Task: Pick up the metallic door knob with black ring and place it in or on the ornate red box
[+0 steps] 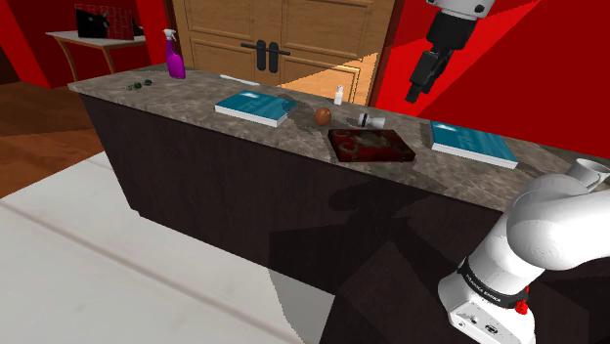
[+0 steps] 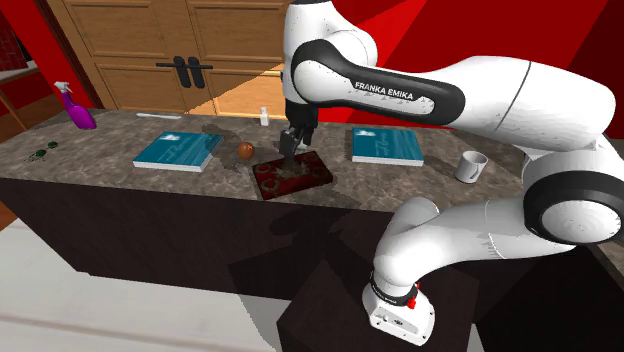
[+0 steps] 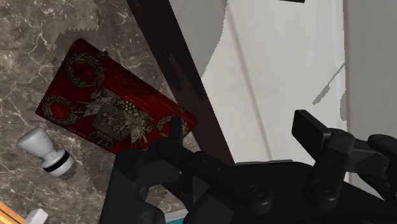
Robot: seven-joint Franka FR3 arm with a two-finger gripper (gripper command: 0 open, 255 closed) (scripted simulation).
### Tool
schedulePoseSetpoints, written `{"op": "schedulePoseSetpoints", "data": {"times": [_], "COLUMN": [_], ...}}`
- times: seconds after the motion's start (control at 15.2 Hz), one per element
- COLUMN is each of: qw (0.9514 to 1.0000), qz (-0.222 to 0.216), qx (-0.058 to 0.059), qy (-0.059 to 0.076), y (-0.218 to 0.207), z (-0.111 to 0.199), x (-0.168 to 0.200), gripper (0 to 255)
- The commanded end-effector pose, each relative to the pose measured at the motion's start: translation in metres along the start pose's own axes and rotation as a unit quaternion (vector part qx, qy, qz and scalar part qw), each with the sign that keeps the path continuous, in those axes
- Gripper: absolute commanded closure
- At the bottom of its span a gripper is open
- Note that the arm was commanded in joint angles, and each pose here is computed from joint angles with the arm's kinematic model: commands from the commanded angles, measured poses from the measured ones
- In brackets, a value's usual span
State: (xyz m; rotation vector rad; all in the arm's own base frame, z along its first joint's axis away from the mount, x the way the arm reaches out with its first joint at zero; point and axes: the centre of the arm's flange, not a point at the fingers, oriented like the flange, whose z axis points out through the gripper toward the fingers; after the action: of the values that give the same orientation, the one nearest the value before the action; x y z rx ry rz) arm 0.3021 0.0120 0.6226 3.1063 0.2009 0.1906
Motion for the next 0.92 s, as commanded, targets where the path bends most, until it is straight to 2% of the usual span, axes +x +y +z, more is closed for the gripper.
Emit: {"op": "schedulePoseSetpoints", "data": {"times": [0.0,0.86], "qw": [1.0,0.9978], "qz": [0.0,-0.064], "qx": [0.0,0.002], "qy": [0.0,-0.015], "y": [0.0,0.137], "z": [0.0,0.087], "x": [0.0,0.062], "gripper": [0,0]}}
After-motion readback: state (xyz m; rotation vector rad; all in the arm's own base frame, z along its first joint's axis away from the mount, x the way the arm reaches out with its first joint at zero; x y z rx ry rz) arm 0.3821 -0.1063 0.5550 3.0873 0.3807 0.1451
